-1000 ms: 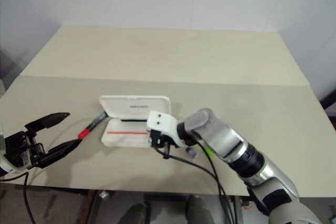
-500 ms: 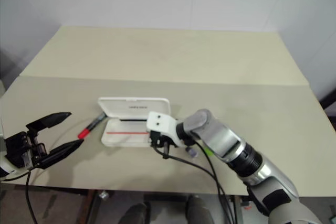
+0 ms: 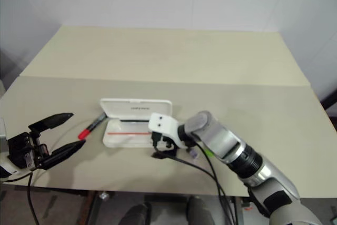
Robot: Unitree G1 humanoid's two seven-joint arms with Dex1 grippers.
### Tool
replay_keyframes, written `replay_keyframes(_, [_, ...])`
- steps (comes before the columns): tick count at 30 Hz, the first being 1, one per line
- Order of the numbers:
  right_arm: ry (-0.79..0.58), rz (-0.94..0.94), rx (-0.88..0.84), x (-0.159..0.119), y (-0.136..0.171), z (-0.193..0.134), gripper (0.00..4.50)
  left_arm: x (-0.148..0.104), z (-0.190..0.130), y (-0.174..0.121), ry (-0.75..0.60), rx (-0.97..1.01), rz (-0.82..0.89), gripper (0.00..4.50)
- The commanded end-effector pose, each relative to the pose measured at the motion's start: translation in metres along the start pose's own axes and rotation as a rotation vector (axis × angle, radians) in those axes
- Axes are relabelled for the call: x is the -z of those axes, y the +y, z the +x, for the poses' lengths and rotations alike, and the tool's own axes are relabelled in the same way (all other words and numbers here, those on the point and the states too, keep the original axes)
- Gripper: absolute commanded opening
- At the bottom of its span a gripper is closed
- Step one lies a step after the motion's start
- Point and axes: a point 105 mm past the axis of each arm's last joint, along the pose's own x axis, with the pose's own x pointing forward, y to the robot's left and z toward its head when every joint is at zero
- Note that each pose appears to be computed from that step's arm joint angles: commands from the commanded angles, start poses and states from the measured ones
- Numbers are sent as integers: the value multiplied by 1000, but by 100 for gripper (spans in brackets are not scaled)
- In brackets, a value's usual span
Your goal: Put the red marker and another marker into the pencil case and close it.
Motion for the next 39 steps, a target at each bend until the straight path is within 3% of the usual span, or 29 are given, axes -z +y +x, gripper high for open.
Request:
replay_keyframes(1, [-24,-26,0,-6,1,-5,443,-7,0,-1,-25,3,31,450])
replay_keyframes(15, [-176,-24,-29,-18,-11,-40,443,-3,7,5,-50,-97,7,450])
replay_keyframes(22, [-605,-179,-16,-47,-21,-90,443,7,7,24,-40,-276,-102,450])
replay_keyframes(26, [-549,-196,-4,-21,-30,-99,443,14,1,36,-13,-346,-155,450])
replay_keyframes(33, [-599,-218,101,-22,-48,-116,443,36,-12,43,130,-364,-204,450])
replay_keyframes(39, [-667,-217,88,-10,-49,-140,443,62,-31,57,247,-357,-282,450])
